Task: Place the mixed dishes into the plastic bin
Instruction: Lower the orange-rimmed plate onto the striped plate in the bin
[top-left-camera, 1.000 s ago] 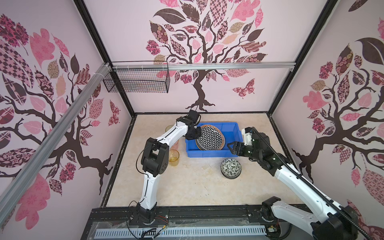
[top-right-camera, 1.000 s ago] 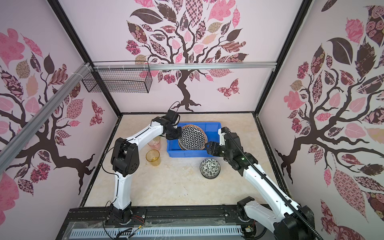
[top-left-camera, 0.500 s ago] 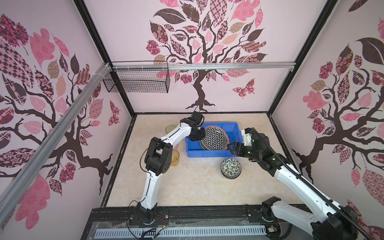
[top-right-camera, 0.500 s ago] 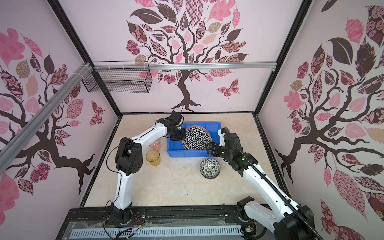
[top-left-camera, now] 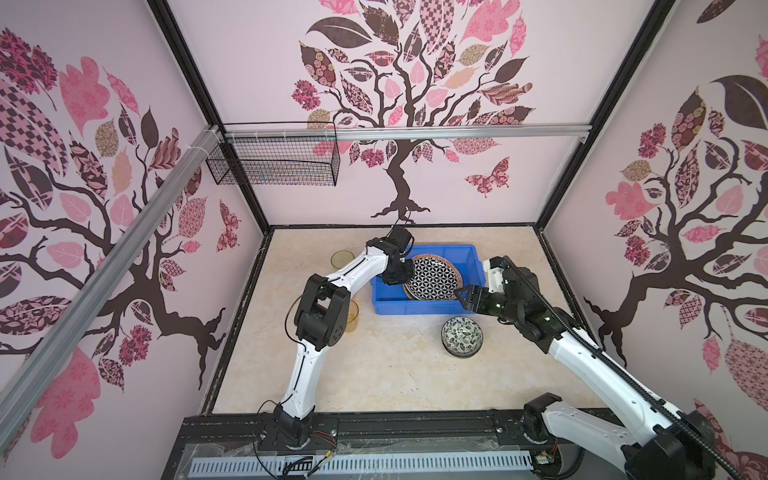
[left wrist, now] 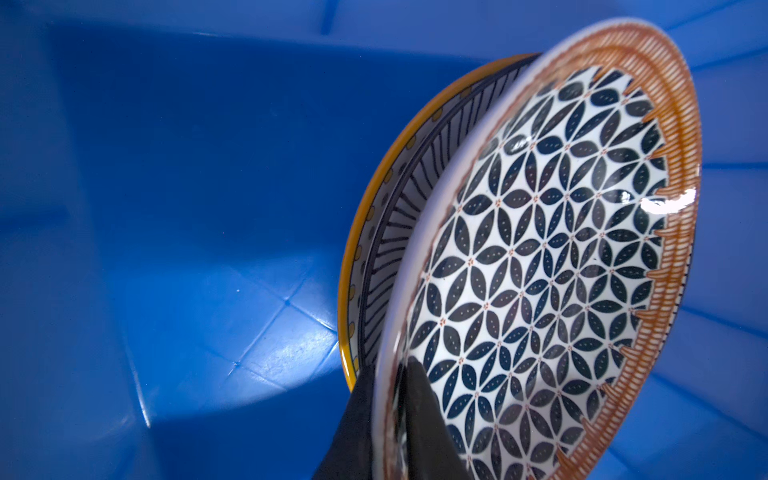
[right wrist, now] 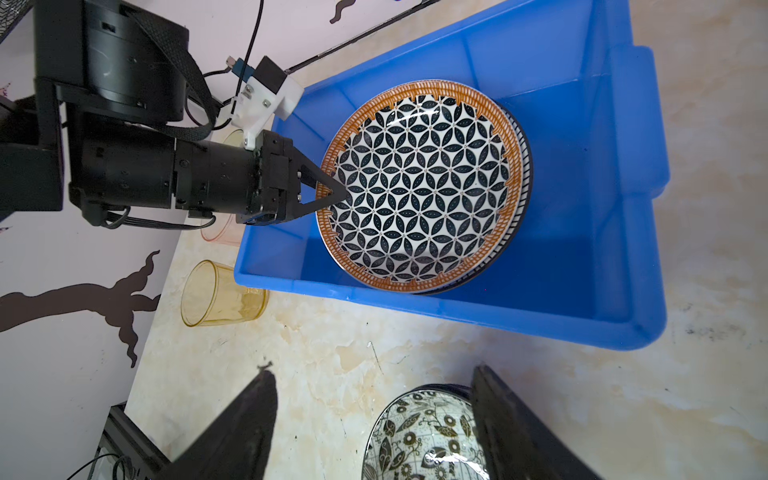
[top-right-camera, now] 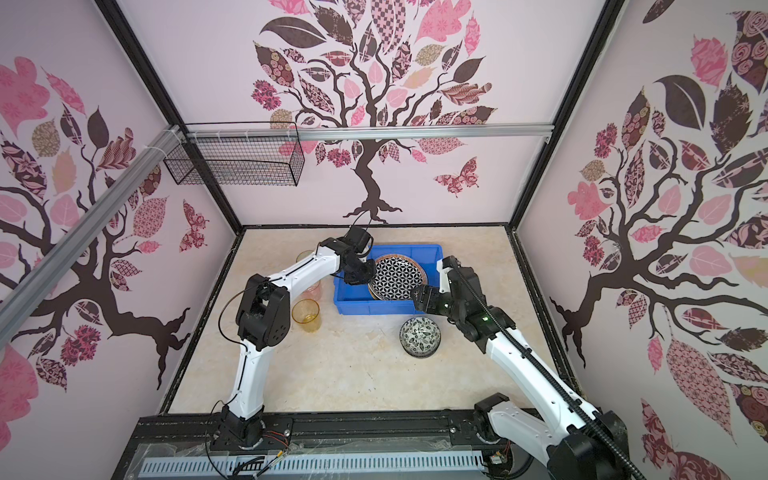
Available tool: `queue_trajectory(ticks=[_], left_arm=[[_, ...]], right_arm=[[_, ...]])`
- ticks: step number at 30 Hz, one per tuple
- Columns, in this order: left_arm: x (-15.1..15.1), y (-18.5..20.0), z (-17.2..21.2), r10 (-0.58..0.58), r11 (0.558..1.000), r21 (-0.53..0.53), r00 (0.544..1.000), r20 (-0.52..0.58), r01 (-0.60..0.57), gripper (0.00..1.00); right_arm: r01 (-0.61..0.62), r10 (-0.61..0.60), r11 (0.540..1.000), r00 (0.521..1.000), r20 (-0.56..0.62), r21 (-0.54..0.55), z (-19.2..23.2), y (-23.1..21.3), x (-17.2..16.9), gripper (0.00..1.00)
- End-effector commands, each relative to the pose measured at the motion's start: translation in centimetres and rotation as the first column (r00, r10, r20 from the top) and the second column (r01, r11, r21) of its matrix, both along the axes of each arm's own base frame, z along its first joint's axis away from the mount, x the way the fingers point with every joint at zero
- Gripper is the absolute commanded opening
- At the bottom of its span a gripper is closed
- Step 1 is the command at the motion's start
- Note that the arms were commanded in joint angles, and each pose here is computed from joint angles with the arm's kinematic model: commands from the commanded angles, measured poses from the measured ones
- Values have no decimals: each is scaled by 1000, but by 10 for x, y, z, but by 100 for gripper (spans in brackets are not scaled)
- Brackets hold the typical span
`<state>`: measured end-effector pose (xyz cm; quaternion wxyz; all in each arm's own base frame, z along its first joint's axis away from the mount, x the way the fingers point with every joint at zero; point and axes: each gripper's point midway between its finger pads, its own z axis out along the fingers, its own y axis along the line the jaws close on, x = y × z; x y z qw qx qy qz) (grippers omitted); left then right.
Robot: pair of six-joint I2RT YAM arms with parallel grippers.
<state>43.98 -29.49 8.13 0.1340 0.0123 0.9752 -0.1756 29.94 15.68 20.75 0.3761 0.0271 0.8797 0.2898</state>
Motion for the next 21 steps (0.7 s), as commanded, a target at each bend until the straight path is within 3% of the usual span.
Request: queue_trajectory(ticks=[1, 21], left_arm=[[-6, 7, -7, -19, 998, 58, 1000, -18, 20, 15], [-10, 7, 17, -33, 999, 36, 999, 10, 33, 19]], right_arm=[[-3, 3, 1000, 1000, 16, 18, 7, 0, -1, 76], [-28, 28, 999, 1000, -4, 25, 1, 2, -9, 76]])
